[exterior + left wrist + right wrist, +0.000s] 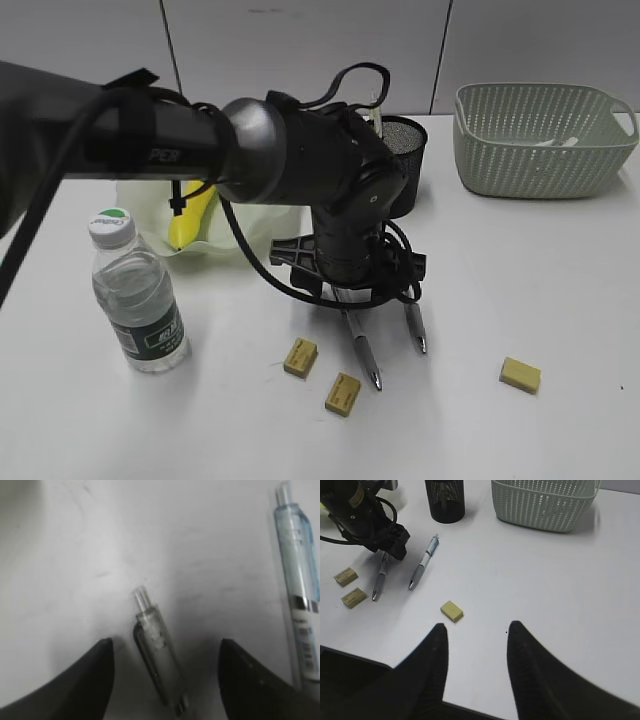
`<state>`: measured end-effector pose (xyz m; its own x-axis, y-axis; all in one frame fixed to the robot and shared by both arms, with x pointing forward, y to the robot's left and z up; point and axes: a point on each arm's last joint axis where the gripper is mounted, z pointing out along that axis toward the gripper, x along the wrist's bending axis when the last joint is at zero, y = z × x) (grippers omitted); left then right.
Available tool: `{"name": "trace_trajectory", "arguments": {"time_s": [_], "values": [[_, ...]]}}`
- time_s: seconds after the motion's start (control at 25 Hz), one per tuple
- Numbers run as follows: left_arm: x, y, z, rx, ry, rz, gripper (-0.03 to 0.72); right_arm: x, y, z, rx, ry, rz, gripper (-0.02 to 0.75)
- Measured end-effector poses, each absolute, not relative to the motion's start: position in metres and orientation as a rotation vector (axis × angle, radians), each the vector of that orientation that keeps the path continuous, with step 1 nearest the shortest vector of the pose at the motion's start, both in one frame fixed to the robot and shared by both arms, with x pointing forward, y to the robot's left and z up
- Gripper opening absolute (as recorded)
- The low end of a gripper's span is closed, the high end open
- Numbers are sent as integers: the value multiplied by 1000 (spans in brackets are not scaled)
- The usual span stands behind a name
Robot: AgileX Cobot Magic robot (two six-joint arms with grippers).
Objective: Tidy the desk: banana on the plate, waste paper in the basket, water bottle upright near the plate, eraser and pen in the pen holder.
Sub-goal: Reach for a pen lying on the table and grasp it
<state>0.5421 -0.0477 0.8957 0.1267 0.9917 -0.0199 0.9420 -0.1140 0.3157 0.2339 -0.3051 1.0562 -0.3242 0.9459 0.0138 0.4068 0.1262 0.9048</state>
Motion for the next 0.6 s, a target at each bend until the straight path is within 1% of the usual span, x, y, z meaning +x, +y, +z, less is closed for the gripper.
{"name": "trace_trajectory", "arguments": {"time_s": [0.08,0.2,0.32,0.44,0.6], "values": [[546,-46,890,2120,1943,279,472,234,-305,1056,1306,1812,1163,321],[547,-44,887,2108,1975,278,398,234,-305,1056,1306,1812,1163,321],[548,-43,887,2110,1980,285,286,234,-305,1056,1306,1811,1163,321],[550,-46,888,2082,1960,264,137,234,-305,1056,1306,1811,1163,321],[553,-53,887,2024,1908,212,130,234,-305,1056,1306,1811,1163,321]]}}
